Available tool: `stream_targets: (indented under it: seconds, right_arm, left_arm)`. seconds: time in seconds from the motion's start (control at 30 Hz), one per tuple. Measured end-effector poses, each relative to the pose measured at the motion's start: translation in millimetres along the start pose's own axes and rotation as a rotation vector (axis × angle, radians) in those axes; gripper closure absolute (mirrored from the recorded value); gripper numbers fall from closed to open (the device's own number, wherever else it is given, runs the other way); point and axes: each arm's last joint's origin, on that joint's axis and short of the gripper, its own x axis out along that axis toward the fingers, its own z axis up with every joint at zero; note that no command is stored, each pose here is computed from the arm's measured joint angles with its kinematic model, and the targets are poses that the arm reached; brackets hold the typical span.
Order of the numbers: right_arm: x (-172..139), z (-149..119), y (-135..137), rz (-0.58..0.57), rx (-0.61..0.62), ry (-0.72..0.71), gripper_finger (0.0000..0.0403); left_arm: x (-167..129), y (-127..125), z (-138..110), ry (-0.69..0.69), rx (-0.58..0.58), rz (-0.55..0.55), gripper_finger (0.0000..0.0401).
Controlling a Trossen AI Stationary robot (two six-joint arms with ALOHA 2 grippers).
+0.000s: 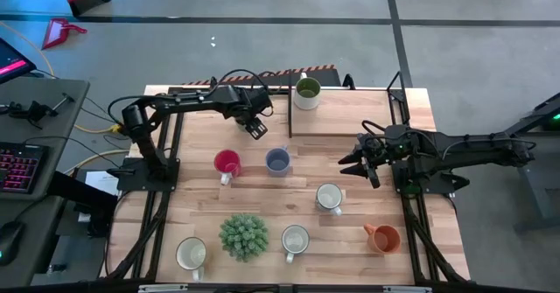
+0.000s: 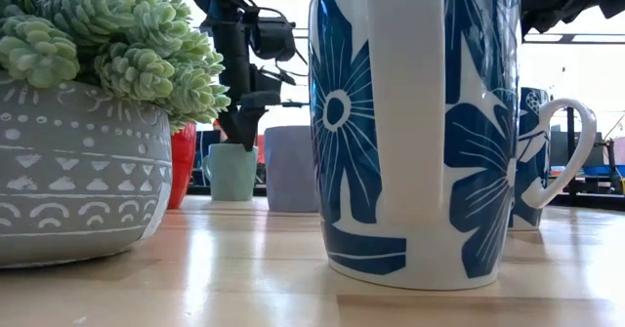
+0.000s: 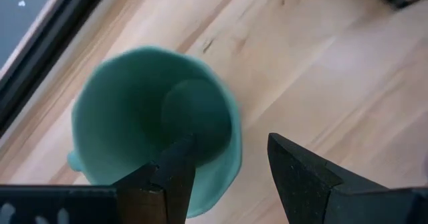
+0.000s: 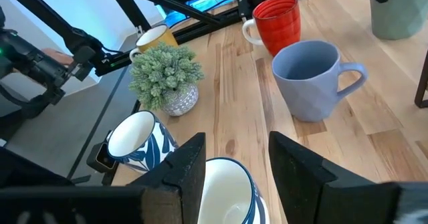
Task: Place coffee mugs
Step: Put the light green mug on the shelf
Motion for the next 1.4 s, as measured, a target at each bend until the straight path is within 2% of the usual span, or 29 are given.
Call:
stream_targets:
  seconds: [0.4,1.0,1.13,1.4]
  right_arm:
    - [0,0,0,0.002,0.004,0.002,0.0258]
    - [0,0,0,0.011,0.004,0.005,0.0258]
    - [0,0,1,0.019,0.005,0.008,0.0258]
    - [0,-1,2,0.054,0.032,0.021,0.0258]
  left_arm:
    - [30,-8,0,0.083,0.005,0.024,0.0227]
    - [30,-7,1,0.076,0.021,0.014,0.0231]
    - [30,-7,1,0.077,0.042,0.011,0.0264]
    - [30,-7,1,0.086,0.066,-0.015,0.0387]
